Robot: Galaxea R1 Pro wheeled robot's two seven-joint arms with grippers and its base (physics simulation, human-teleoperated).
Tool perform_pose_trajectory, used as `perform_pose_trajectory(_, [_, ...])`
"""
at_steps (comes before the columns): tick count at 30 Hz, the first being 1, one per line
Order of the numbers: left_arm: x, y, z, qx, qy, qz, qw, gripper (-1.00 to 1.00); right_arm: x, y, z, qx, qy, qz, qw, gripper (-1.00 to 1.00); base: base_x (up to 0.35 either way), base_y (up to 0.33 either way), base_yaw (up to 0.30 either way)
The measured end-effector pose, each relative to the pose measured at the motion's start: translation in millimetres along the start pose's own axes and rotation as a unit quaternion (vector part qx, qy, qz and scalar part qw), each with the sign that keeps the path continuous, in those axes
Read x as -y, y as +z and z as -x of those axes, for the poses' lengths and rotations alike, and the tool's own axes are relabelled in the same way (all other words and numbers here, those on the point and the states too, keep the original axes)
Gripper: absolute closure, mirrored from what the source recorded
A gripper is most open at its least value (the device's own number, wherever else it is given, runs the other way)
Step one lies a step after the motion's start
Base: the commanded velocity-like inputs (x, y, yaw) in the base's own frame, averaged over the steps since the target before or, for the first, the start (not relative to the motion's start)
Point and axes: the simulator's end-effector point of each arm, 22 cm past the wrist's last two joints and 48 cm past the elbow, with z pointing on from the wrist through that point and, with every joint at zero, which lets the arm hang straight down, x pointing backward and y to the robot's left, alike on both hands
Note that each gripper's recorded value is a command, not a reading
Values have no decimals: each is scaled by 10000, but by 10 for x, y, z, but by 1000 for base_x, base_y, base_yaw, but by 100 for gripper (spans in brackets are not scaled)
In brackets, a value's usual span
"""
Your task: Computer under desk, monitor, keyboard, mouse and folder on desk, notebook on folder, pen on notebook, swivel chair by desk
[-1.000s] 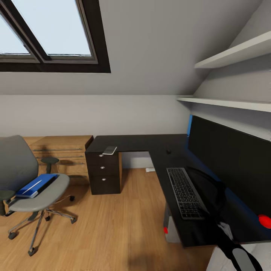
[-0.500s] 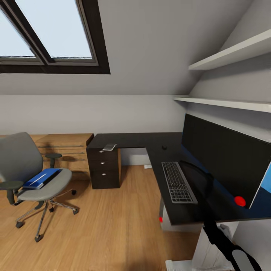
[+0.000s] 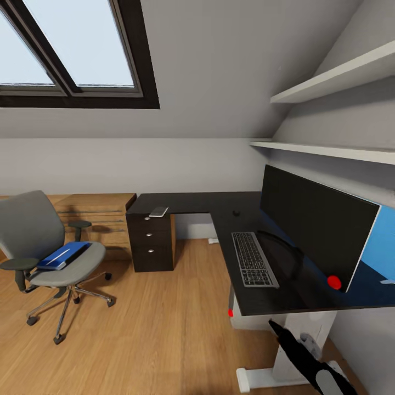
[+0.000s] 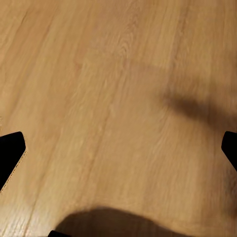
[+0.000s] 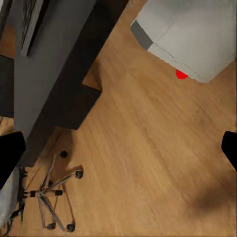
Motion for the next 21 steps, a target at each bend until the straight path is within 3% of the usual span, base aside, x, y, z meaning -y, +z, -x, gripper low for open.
perform_pose_trajectory(2, [-81, 9, 80, 148, 30, 47, 9999, -100, 174, 37, -204, 96, -452, -243, 9986, -100, -4, -2, 0])
perform_pose_trajectory(4, [-112, 11, 109, 204, 42, 64, 9998, -100, 243, 50, -332, 154, -707, -339, 9968, -100, -3, -1, 0])
perform_pose_trajectory(6, [-140, 13, 126, 243, 51, 78, 9997, -100, 323, 58, -556, 169, -1183, -437, 9919, -100, -1, -1, 0])
perform_pose_trajectory(9, [-161, 13, 110, 244, 57, 93, 9996, -100, 507, 4, -901, 148, -2166, -549, 9746, -100, 0, 0, 0])
perform_pose_trajectory(14, [-172, 8, -12, 124, 75, 106, 9998, -100, 785, -127, -1237, -84, -3116, -686, 9477, -100, 0, 0, 0])
perform_pose_trajectory(18, [-241, -19, -291, -84, 106, 167, 9998, -100, 983, -216, -1367, -259, -3373, -864, 9371, -100, 0, 0, 0])
perform_pose_trajectory(21, [-290, -38, -360, -22, 107, 208, 9997, -100, 1200, -312, -1439, -371, -3384, -1157, 9331, -100, 0, 0, 0])
